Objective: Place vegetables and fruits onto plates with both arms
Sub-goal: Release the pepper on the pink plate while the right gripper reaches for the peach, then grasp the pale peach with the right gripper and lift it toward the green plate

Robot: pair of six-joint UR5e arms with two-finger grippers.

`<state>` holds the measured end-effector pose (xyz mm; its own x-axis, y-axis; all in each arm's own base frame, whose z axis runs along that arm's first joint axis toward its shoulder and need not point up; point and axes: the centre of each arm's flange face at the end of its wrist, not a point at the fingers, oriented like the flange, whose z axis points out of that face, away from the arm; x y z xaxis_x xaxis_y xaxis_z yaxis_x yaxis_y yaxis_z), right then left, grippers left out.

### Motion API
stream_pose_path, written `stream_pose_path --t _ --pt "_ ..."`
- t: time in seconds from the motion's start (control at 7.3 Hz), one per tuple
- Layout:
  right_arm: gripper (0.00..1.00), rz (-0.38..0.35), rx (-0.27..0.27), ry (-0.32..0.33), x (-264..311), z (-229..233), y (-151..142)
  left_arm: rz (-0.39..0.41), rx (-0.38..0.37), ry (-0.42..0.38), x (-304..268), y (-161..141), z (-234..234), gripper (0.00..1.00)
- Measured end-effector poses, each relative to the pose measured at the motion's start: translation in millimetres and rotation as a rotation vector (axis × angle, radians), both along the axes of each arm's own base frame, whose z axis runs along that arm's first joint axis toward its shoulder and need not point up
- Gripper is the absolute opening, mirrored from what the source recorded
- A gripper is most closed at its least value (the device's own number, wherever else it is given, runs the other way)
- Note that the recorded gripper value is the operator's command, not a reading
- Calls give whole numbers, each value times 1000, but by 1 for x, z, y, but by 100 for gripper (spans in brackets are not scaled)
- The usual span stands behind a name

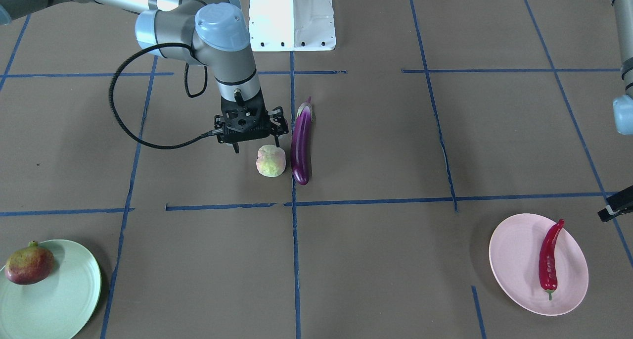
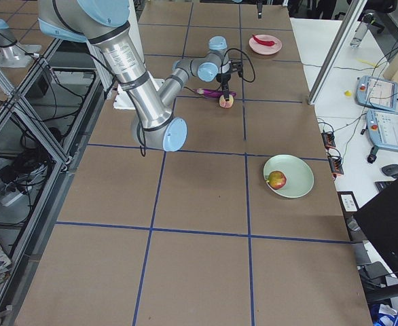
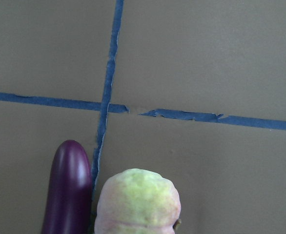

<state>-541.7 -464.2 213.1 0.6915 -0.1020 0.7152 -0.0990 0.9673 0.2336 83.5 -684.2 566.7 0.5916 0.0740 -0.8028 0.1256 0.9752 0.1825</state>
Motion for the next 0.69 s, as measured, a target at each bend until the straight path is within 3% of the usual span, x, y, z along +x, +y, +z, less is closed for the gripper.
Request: stream_pose_path --t 0.69 --pt "99 -16 15 73 -40 13 0 -12 0 -21 0 0 4 100"
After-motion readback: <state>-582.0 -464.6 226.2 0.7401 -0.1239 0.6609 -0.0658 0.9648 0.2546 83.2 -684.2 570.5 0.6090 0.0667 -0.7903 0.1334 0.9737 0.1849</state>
